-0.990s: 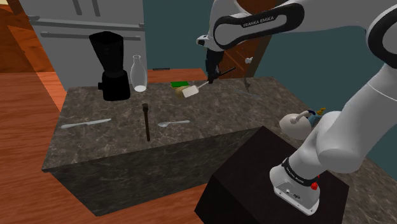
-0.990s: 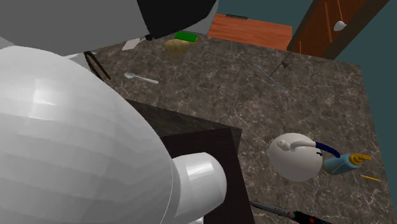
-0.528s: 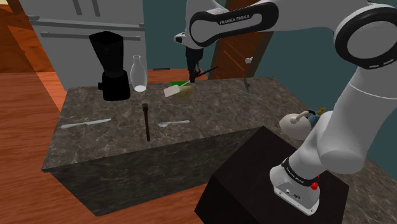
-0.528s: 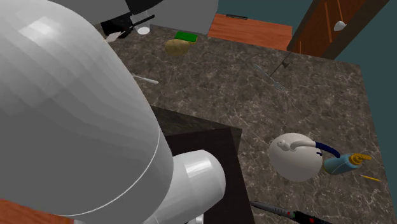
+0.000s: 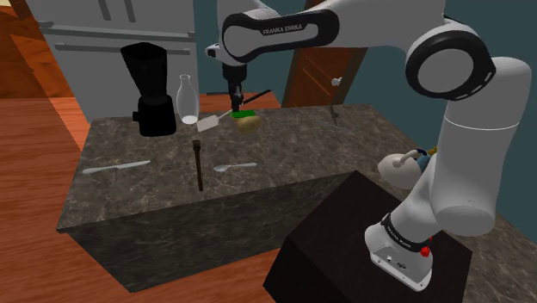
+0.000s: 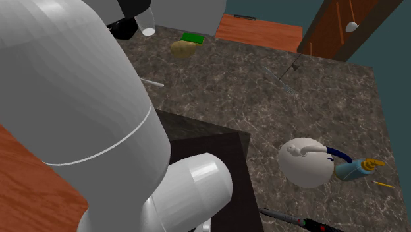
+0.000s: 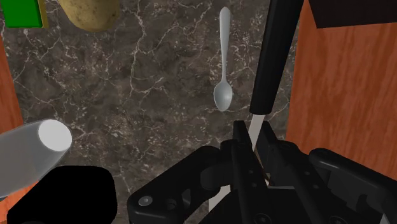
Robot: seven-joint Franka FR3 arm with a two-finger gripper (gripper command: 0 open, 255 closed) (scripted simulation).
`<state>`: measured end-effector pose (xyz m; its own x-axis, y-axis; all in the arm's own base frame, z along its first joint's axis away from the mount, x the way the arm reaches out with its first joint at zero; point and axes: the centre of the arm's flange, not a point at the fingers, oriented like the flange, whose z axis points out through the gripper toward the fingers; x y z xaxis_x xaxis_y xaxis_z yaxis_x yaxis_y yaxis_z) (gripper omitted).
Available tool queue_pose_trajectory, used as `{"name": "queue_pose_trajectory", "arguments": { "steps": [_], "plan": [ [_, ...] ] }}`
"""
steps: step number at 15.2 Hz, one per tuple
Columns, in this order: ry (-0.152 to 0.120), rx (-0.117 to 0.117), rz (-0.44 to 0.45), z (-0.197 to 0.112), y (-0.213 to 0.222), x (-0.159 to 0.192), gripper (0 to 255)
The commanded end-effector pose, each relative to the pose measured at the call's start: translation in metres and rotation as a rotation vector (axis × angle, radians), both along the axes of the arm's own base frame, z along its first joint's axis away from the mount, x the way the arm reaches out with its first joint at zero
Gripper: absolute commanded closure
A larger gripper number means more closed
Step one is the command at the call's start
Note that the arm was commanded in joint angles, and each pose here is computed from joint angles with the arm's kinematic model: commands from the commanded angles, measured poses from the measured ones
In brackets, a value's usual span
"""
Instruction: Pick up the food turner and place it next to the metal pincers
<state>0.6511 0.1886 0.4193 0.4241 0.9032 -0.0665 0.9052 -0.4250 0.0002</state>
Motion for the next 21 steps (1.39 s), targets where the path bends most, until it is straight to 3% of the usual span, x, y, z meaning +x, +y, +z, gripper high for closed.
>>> {"name": "queue_pose_trajectory", "arguments": {
  "steps": [1, 21],
  "plan": [
    [0.0, 0.0, -0.001, -0.009, 0.003, 0.001, 255],
    [0.0, 0.0, -0.001, -0.115, 0.003, 0.001, 255]
  ]
}}
